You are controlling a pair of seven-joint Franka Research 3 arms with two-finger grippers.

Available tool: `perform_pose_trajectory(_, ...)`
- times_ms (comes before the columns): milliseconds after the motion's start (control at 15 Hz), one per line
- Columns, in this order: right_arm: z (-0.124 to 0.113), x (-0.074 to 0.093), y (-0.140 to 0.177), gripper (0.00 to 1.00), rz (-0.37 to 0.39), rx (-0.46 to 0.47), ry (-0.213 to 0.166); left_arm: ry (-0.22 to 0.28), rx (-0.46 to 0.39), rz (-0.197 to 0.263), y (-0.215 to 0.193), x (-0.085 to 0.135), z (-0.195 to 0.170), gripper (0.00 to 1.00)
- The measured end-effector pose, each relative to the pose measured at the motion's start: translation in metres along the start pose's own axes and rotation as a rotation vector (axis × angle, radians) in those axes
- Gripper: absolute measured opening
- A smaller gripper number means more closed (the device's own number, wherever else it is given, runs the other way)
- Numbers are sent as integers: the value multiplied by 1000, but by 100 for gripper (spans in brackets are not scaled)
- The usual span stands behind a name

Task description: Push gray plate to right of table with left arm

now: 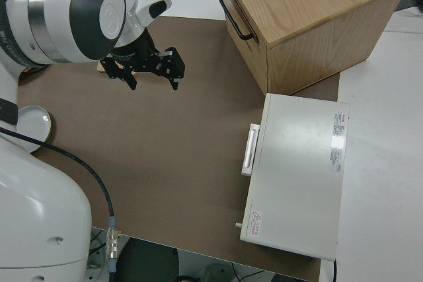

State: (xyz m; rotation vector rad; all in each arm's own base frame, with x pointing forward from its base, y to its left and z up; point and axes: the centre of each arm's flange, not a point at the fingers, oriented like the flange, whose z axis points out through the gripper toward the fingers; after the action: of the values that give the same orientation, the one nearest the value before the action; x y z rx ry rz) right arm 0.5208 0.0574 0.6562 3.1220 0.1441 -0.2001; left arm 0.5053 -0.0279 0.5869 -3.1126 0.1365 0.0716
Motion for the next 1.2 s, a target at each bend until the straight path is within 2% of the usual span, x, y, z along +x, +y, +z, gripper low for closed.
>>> perform_pose_trajectory(867, 0, 0, 0, 99, 0, 0, 0, 12, -10, 1, 7, 1, -1, 100)
perform_pose_trajectory(1200, 0, 0, 0, 99, 0, 0, 0, -13, -11, 6, 10, 0, 10, 100)
